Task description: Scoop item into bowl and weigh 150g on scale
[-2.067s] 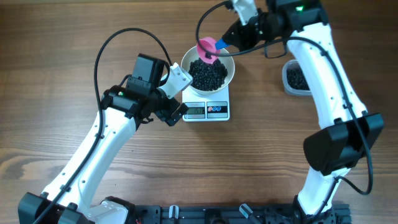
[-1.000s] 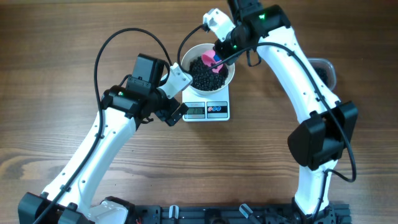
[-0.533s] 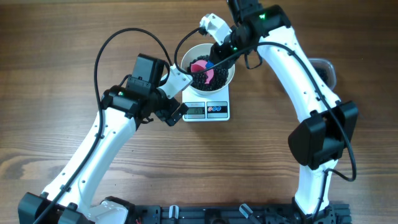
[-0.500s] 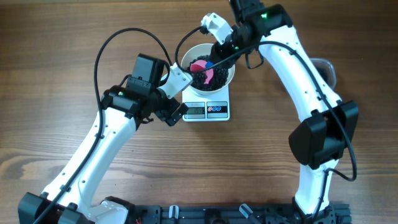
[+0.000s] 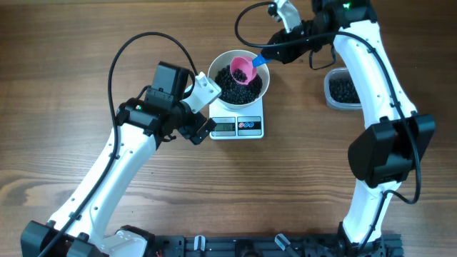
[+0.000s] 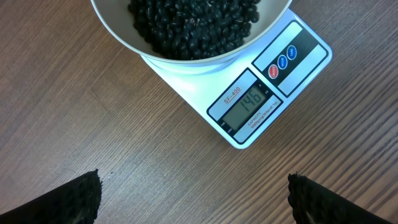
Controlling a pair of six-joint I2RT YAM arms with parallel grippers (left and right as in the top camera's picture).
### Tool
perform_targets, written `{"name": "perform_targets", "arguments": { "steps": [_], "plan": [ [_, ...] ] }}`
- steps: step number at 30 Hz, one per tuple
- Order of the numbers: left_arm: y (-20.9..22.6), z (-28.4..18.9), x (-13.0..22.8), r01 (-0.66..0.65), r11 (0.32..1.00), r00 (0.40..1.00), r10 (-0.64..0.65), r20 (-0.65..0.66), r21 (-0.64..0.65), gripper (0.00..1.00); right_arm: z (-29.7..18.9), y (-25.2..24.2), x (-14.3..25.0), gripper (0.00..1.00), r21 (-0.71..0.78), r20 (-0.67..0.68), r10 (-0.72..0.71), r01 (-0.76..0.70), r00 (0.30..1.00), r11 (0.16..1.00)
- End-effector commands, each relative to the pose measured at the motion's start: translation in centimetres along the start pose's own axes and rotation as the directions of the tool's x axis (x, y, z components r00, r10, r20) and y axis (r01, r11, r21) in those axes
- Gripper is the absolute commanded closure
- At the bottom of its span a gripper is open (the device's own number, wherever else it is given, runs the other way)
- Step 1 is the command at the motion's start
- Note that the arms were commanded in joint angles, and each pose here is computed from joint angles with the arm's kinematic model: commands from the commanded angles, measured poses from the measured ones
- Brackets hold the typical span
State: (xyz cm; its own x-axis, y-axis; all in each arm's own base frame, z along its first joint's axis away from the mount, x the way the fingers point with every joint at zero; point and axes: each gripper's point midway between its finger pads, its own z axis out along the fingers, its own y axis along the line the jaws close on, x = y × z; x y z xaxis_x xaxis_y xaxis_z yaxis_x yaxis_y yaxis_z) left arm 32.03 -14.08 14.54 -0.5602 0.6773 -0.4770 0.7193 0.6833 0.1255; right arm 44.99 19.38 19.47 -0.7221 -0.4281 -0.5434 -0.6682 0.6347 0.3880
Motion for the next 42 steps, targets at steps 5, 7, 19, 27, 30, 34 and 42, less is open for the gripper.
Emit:
{"name": "perform_targets", "arguments": {
  "steps": [5, 7, 19, 27, 30, 34, 42],
  "plan": [
    [-0.1, -0.2, 0.0, -0.017, 1.0, 1.0, 0.017, 0.011, 0.01, 0.0, -2.7, 1.9, -2.6, 0.96, -0.006, 0.103, -0.054, 0.055, 0.993, 0.998],
    [-0.1, -0.2, 0.0, -0.017, 1.0, 1.0, 0.017, 0.011, 0.01, 0.0, -3.0, 2.0, -2.7, 0.96, 0.003, 0.105, -0.057, 0.057, 0.993, 0.998],
    [-0.1, -0.2, 0.0, -0.017, 1.0, 1.0, 0.017, 0.01, 0.01, 0.0, -3.3, 1.7, -3.3, 0.96, 0.034, 0.125, -0.085, 0.081, 0.989, 0.996],
    [-0.1, -0.2, 0.0, -0.017, 1.0, 1.0, 0.017, 0.01, 0.01, 0.0, -2.6, 0.7, -3.0, 0.96, 0.154, 0.062, -0.164, 0.153, 0.985, 0.976],
    [-0.1, -0.2, 0.0, -0.017, 1.0, 1.0, 0.017, 0.01, 0.01, 0.0, -1.9, 1.3, -3.2, 0.96, 0.174, 0.039, -0.216, 0.206, 0.976, 0.963],
    [-0.1, -0.2, 0.0, -0.017, 1.0, 1.0, 0.017, 0.011, 0.01, 0.0, -1.7, 1.1, -3.1, 0.96, 0.207, 0.013, -0.24, 0.232, 0.971, 0.951],
    [-0.1, -0.2, 0.0, -0.017, 1.0, 1.0, 0.017, 0.01, 0.01, 0.0, -1.3, 2.3, -3.5, 0.96, 0.177, 0.014, -0.34, 0.332, 0.94, 0.927]
  ]
}}
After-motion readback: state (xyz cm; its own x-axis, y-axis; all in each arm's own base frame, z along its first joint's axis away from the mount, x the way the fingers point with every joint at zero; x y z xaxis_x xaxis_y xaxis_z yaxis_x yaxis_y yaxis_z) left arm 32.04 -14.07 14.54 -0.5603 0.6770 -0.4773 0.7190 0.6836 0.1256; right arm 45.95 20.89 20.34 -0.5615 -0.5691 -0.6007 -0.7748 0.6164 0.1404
